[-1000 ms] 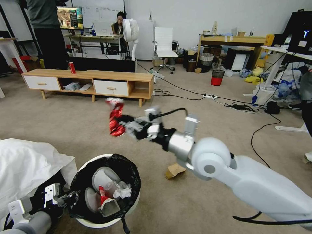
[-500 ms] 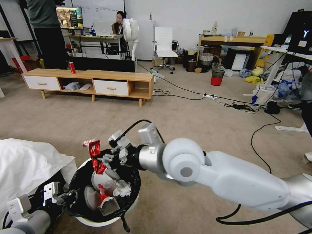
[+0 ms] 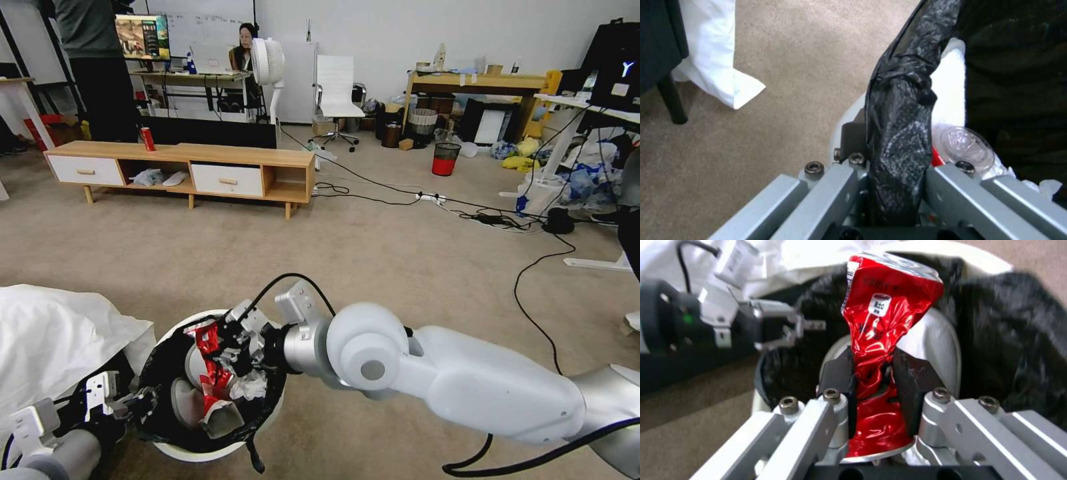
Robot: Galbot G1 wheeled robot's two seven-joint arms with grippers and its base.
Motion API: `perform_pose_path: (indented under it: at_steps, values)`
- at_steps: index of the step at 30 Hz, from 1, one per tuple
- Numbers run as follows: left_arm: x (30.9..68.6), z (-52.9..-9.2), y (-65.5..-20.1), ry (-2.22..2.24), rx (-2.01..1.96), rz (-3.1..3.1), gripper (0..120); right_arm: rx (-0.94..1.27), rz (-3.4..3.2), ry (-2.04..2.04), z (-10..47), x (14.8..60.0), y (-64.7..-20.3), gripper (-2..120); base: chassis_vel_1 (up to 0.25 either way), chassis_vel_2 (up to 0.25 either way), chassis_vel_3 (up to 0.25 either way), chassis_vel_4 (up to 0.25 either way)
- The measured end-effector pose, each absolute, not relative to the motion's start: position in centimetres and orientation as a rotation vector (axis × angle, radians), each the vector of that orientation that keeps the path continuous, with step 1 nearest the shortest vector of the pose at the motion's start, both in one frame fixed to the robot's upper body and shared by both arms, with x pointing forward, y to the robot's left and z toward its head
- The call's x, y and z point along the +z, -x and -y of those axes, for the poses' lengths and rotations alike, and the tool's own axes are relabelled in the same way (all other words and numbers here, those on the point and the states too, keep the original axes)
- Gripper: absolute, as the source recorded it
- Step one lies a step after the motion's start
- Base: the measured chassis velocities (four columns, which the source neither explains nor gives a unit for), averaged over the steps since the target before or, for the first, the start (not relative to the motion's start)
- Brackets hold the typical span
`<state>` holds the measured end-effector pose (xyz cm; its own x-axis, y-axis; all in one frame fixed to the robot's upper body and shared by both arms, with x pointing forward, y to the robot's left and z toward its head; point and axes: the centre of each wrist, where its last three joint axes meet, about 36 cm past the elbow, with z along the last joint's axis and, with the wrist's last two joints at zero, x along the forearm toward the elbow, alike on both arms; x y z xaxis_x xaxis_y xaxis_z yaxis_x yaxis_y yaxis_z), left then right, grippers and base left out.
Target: Pick up the trash bin, then pick up the garbage from the floor and place it into the trash bin.
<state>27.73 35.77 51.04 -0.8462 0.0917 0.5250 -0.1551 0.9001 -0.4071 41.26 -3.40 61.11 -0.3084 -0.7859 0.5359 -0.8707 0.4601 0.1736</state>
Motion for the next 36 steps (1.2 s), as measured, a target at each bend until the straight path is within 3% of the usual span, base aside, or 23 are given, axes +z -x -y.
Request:
perform_pose_path:
  at_steps: [13,18,27,31,32,36]
  values:
    - [51.2,-35.6,-27.4,-0.048,0.603,2.513,1,0.216,2.166,-1.327,3.6,59.7,-41.2,19,0.000,0.000,0.000,0.000]
    - [51.2,-35.6,-27.3,-0.050,0.602,2.513,1,0.214,2.181,-1.330,3.8,60.2,-41.1,33,0.000,0.000,0.000,0.000]
    - [51.3,-35.6,-27.1,-0.053,0.603,2.515,1,0.206,2.193,-1.336,3.9,60.6,-41.0,70,0.000,0.000,0.000,0.000]
    - [51.3,-35.6,-27.1,-0.054,0.604,2.514,1,0.205,2.193,-1.338,3.9,60.6,-41.0,79,0.000,0.000,0.000,0.000]
    - [51.2,-35.5,-27.1,-0.055,0.605,2.513,1,0.203,2.195,-1.341,3.8,60.7,-41.0,88,0.000,0.000,0.000,0.000]
    - [51.2,-35.6,-27.1,-0.057,0.604,2.514,1,0.195,2.208,-1.344,3.8,60.9,-41.0,97,0.000,0.000,0.000,0.000]
